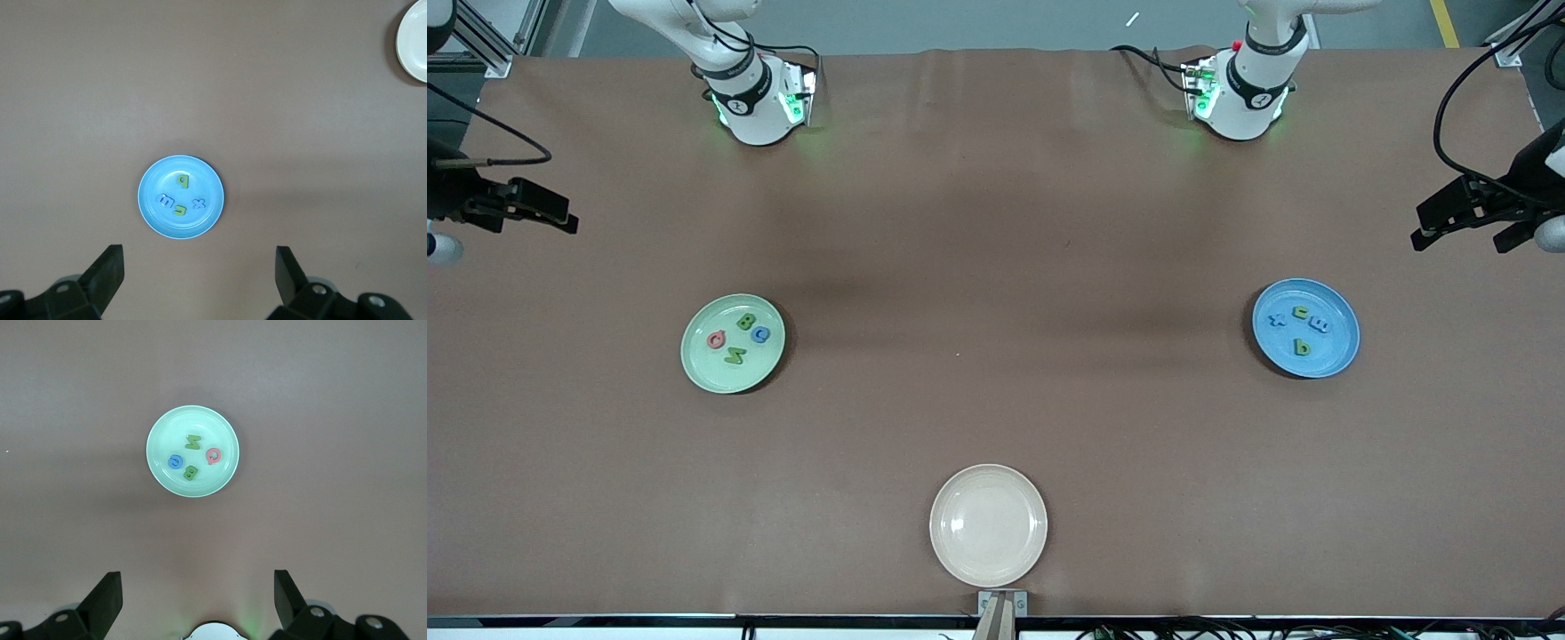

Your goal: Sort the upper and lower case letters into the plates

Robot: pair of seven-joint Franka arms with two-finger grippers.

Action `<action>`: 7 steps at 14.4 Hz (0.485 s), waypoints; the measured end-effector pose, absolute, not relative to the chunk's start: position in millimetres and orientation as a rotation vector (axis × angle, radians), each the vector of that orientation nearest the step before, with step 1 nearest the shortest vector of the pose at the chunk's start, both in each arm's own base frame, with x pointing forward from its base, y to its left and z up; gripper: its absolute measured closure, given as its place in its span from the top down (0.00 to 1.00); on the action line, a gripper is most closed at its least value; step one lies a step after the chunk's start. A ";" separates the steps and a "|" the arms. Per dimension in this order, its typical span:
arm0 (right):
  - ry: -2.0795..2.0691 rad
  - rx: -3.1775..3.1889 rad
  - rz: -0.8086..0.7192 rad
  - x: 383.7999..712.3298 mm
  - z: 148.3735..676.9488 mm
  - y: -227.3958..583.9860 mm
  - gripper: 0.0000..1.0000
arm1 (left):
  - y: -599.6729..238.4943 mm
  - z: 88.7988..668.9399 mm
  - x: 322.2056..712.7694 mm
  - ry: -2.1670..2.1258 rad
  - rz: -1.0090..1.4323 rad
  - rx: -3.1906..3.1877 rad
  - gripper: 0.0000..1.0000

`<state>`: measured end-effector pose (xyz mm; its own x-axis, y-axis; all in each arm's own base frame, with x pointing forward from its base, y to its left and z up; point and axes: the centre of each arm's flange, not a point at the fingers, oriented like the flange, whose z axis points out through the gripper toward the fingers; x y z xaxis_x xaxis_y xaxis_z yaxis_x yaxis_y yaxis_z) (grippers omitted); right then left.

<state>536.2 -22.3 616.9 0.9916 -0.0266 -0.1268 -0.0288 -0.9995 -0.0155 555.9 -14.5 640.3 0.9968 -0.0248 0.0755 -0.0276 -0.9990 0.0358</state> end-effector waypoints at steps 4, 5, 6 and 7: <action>0.033 -3.120 0.161 525.6 630.7 -18.7 1.00 | -14.5 641.0 555.9 -0.041 0.119 3.102 1.00; 0.032 -3.120 0.154 523.8 633.2 -18.4 1.00 | -14.5 641.2 555.9 -0.041 0.120 3.102 1.00; 0.031 -3.120 0.149 522.4 635.0 -18.1 1.00 | -14.5 641.5 556.1 -0.041 0.122 3.102 1.00; 0.031 -3.121 0.144 521.2 636.7 -18.0 1.00 | -14.5 641.7 556.1 -0.041 0.124 3.102 1.00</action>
